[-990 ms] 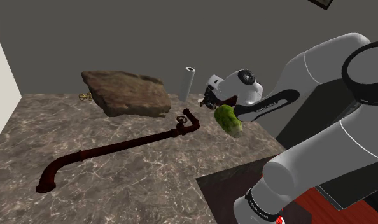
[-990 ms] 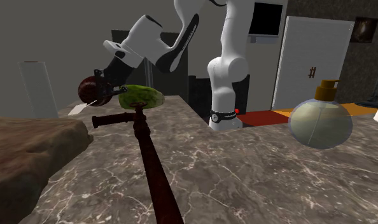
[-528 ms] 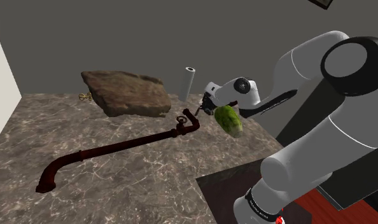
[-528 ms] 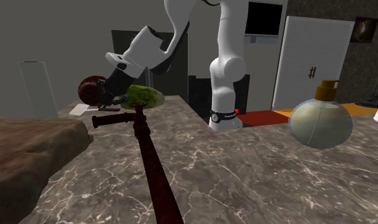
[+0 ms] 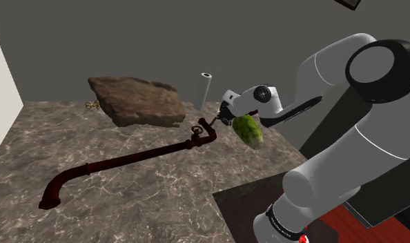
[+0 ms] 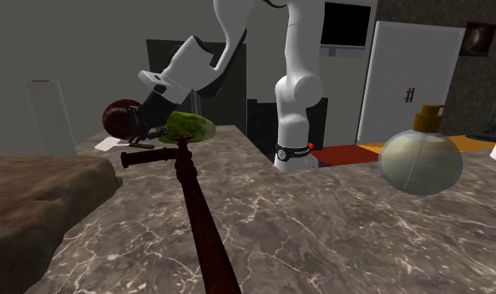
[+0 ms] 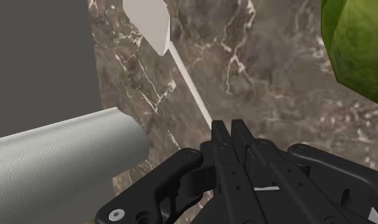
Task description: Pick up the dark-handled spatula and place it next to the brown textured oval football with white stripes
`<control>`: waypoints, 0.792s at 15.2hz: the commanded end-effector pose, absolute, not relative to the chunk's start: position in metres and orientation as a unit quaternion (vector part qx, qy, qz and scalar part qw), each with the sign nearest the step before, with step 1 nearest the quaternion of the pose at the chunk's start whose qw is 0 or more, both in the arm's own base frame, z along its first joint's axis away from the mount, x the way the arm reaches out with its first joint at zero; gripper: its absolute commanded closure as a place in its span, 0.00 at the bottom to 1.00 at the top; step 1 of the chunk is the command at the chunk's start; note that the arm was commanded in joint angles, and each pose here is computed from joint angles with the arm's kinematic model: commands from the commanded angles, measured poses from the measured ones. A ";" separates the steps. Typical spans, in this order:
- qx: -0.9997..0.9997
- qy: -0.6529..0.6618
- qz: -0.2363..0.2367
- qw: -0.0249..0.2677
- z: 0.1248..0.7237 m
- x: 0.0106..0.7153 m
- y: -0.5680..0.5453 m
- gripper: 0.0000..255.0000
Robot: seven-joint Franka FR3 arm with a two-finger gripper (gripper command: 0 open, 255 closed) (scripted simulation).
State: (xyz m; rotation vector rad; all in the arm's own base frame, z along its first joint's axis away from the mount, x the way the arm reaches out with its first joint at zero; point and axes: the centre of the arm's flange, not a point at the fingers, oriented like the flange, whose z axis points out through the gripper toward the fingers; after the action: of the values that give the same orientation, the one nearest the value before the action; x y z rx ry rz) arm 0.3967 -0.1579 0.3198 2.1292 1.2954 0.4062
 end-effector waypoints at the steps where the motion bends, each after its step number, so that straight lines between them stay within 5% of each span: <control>1: 0.803 0.490 0.153 0.302 0.319 0.397 -0.157 0.00; 12: 0.803 0.490 0.153 0.302 0.357 0.369 -0.140 0.00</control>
State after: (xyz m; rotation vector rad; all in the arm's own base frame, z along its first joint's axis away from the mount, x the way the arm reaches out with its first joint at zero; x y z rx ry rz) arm 0.3718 -0.1412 0.3556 2.1289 1.2974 0.4056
